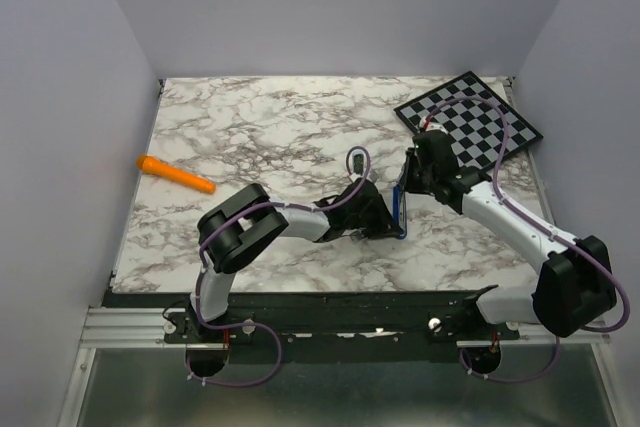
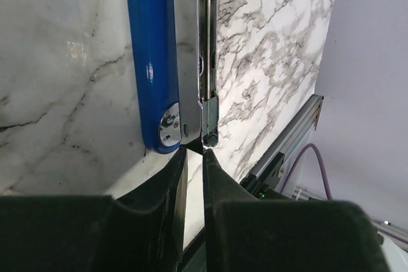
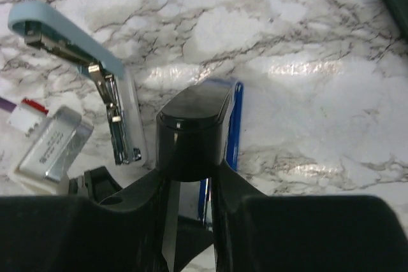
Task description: Load the staples into the stapler
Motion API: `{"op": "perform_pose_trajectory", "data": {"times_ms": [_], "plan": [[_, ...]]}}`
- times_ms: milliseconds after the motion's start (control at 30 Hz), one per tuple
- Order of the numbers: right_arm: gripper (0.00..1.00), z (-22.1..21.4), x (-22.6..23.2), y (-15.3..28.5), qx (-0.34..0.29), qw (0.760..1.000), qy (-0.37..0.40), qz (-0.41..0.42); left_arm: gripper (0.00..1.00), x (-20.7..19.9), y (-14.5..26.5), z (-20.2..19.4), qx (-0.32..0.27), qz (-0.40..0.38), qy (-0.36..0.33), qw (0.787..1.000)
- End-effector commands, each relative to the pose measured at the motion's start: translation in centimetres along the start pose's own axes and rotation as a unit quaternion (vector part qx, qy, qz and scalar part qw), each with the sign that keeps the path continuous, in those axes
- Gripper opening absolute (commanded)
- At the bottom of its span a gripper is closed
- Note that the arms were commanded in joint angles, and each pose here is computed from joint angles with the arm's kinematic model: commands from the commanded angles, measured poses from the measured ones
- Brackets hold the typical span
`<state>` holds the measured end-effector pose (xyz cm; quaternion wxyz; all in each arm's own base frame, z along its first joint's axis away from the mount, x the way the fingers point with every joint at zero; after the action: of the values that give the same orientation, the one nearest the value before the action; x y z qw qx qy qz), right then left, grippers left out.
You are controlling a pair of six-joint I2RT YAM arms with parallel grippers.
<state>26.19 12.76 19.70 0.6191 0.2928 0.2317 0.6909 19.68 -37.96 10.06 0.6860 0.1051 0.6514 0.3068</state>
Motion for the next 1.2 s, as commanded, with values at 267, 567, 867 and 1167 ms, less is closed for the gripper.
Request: {"op": "perform_pose_trajectory", "data": {"times_ms": [267,567,867,1167], "plan": [[0.24,-3.6,1.1,2.6,0.058,0.997,-0.031,0.028,0.20,2.3,-0.7,0.6,-0.027,0.033,0.008,0.999],[0.23,-5.5,0.3,1.8,0.074,0.997,-0.037,0.003,0.20,1.8,-0.5,0.8,-0.028,0.024,0.000,0.999],[0.63,-1.4,0.4,4.1,0.031,0.999,-0.018,-0.022,0.30,-4.1,4.9,2.8,-0.110,-0.030,-0.103,0.988],[0.73,0.9,2.1,0.6,0.104,0.992,-0.032,-0.061,0.70,-2.8,14.8,7.4,-0.269,0.011,-0.151,0.951]]}}
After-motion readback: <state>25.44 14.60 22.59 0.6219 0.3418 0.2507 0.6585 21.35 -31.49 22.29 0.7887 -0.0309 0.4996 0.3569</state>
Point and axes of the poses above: each gripper's point midway between its finger pads, its own y axis back along the fingers, its own x axis along the line the jaws close on, z = x × y, the point moved 10 cm from there along y, back along the fingers, and after that the axes turned 4 degrees about y, right-handed, at the moved point
